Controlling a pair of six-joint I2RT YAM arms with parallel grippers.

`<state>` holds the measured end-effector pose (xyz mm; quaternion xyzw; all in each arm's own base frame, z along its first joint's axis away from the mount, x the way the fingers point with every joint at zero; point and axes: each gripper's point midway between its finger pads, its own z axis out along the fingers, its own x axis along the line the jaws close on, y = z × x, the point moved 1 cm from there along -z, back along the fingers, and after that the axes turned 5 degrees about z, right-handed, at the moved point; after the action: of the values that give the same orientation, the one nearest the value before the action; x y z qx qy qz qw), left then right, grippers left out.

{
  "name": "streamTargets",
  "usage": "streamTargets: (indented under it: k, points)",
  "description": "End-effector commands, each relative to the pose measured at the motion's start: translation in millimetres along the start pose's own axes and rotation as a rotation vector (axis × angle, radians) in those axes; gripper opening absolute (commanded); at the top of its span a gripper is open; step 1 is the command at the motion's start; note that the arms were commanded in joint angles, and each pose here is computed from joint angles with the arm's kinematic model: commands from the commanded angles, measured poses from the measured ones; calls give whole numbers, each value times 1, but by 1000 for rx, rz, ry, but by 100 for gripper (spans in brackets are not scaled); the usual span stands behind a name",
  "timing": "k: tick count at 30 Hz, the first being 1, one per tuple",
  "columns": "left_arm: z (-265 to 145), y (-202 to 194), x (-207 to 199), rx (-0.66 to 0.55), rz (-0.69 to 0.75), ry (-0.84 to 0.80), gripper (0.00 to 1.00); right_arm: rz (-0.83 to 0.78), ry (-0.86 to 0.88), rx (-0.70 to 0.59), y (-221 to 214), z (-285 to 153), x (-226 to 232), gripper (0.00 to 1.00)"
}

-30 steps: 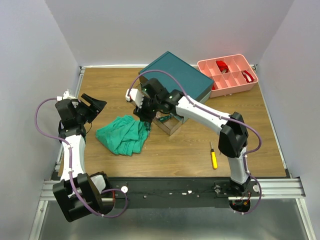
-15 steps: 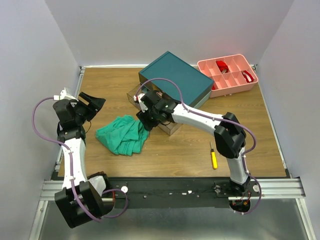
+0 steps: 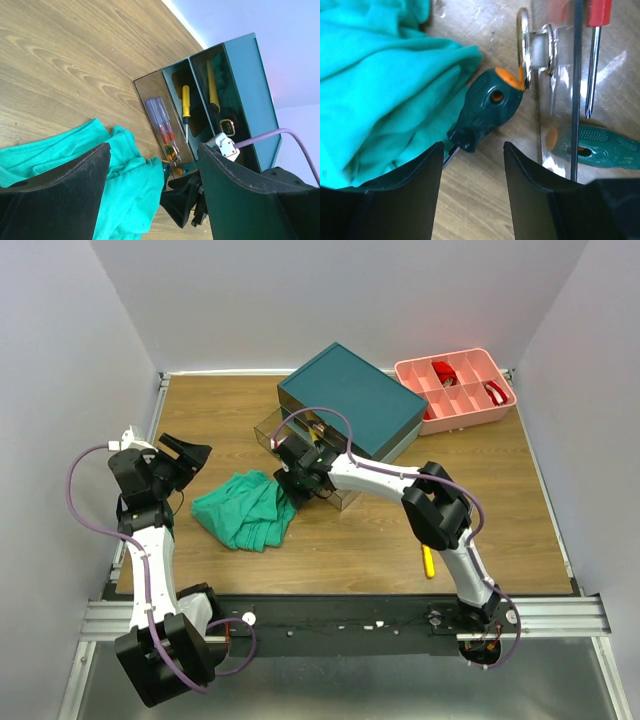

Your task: Sort the tools into containers

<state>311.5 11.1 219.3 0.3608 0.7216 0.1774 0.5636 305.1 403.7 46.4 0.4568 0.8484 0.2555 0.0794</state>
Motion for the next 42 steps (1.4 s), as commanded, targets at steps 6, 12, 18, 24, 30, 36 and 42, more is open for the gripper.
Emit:
streamTargets:
  k: [6, 12, 18, 24, 30, 36, 42]
  points:
    - [1, 3, 7, -20, 3, 18, 80, 21, -93, -7, 1, 22, -9, 36]
    - [3, 3, 7, -11, -5, 14, 80, 0, -97, 11, -11, 5, -11, 9]
    - [3, 3, 2, -7, -12, -3, 80, -40, -28, -88, 14, -55, -5, 1]
    - [4, 1, 1, 2, -8, -11, 80, -109, 68, -179, 29, -99, 5, 1]
    - [6, 2, 1, 8, -7, -10, 80, -170, 83, -257, 44, -121, 3, 1]
    - [5, 4, 0, 10, -2, -4, 80, -163, 17, -260, 55, -105, -26, 1]
    - [2, 1, 1, 18, 5, 6, 80, -162, -71, -282, 72, -87, -58, 6]
